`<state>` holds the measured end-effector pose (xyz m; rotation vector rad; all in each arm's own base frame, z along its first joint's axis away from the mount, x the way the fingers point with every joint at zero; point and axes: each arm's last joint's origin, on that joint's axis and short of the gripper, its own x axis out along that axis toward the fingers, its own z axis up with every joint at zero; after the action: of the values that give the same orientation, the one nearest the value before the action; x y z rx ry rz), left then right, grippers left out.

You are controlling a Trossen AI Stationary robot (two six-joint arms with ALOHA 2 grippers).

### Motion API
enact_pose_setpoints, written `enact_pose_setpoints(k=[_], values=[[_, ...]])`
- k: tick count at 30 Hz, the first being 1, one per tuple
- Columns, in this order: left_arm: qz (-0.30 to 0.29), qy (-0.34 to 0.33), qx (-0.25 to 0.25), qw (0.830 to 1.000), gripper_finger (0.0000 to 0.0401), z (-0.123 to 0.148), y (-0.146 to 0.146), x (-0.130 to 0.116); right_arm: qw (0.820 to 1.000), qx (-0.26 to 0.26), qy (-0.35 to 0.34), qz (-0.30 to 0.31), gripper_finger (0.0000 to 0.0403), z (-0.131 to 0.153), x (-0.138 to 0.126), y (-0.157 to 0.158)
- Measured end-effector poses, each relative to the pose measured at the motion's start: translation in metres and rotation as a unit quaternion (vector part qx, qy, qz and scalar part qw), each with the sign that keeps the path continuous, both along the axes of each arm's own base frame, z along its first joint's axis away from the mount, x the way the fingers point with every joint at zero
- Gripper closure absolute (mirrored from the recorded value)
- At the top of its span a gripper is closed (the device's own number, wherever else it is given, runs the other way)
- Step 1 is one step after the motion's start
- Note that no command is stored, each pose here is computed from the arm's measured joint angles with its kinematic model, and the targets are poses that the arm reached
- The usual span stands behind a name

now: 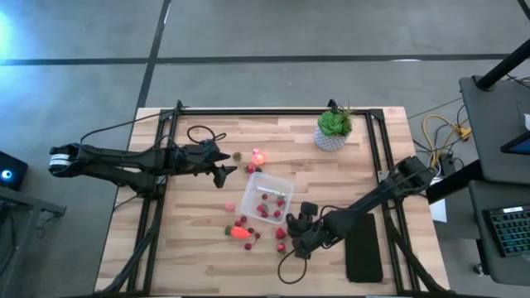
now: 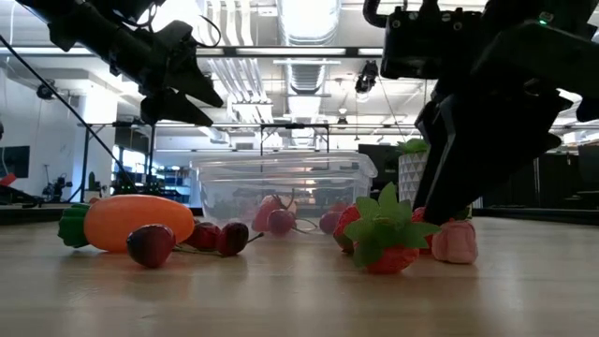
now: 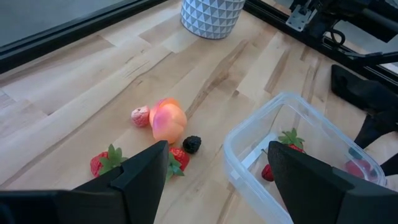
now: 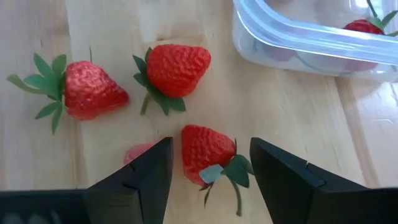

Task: Pick and placing Produce into tupperware
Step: Put the red strawberry into the transparent container

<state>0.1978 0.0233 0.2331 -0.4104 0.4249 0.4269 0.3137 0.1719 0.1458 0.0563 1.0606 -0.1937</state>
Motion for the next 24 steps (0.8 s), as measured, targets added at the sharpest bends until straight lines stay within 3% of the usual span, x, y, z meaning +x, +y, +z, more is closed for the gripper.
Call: enact_pose_setpoints(k=[24], values=[[0.001,-0.001,0.0,1.0,0.0139,0.0,0.0,0.0,1.0,0.019,-0.007,-0.02,0.0198,-0.012,-0.003,-0.007]])
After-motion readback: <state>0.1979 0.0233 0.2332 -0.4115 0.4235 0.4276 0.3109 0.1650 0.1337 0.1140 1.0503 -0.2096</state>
